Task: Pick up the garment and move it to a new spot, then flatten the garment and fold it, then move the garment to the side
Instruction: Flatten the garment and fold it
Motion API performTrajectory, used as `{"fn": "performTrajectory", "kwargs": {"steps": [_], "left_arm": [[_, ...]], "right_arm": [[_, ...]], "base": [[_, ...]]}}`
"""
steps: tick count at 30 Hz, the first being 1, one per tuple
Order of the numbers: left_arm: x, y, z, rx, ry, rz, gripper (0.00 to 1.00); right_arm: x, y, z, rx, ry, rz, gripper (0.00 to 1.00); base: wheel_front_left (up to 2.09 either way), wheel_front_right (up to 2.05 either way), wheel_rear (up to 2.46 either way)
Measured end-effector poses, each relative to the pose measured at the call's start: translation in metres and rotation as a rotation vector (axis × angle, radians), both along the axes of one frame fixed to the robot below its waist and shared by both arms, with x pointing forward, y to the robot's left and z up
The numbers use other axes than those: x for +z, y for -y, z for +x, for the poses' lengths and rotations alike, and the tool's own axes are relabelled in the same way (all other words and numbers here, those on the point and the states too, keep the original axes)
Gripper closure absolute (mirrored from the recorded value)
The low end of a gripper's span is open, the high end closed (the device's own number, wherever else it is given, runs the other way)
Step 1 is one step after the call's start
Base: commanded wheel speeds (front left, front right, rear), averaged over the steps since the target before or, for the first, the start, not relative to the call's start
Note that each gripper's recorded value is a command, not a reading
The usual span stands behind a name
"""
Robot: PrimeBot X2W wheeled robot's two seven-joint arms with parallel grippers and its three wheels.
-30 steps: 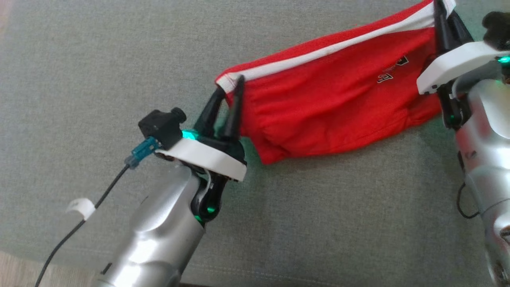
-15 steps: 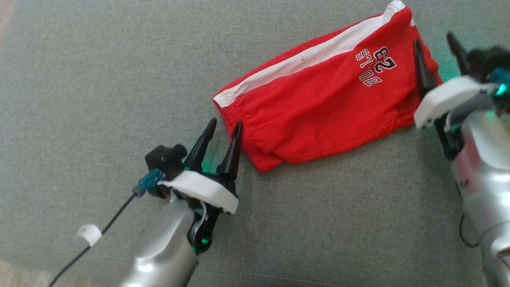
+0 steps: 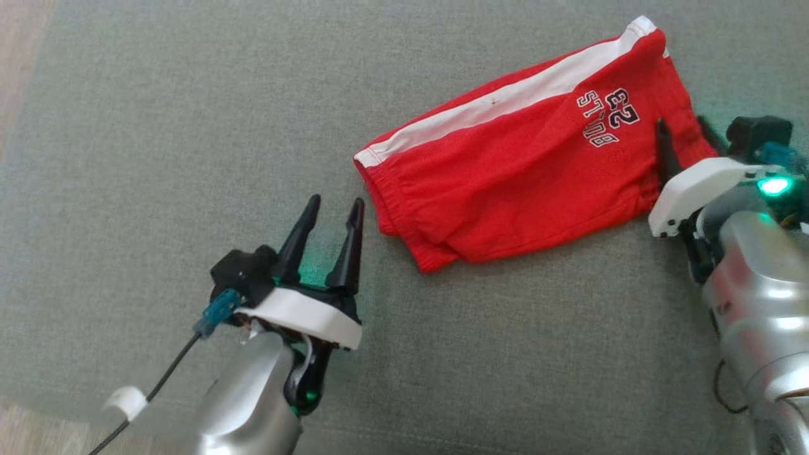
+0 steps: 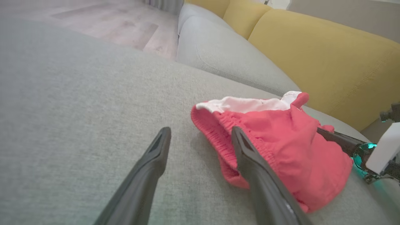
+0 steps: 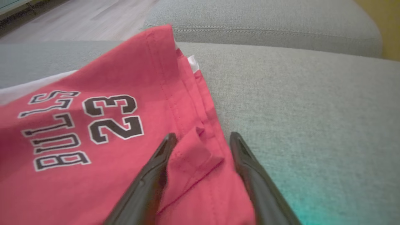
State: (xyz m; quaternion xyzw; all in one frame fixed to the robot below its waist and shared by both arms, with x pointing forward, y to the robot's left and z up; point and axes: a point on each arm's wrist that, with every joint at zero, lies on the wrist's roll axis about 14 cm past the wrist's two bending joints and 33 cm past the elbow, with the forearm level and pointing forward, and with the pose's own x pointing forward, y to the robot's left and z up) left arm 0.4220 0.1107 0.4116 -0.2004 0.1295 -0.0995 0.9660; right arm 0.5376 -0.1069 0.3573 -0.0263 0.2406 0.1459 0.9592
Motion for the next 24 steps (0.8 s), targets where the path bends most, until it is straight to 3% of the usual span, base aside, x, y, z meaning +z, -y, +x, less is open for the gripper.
{"fn": "performTrajectory", "kwargs": {"steps": [1,6,9,20,24], "left_arm": [[0.002,-0.003,-0.001,0.01,0.009,0.015,0.0],[0.014,-0.02,-0.009,0.064,0.055,0.109,0.0],[0.019,-0.033,-0.024,0.111,0.072,0.173,0.0],[0.012,-0.047,-0.078,0.173,0.046,0.213,0.0],[0.008,-0.046,-0.094,0.169,0.036,0.22,0.0]], "right_arm": [[0.001,-0.001,-0.001,-0.012,-0.004,0.014,1.0],[0.007,0.003,-0.015,-0.102,-0.015,0.11,1.0],[0.008,0.024,-0.042,-0.203,-0.016,0.174,1.0],[0.017,0.058,-0.119,-0.328,0.022,0.255,1.0],[0.029,0.066,-0.129,-0.348,0.069,0.278,1.0]], "base": [[0.0,0.0,0.0],[0.0,0.0,0.0],[0.0,0.0,0.0],[0.0,0.0,0.0],[0.0,0.0,0.0]]}}
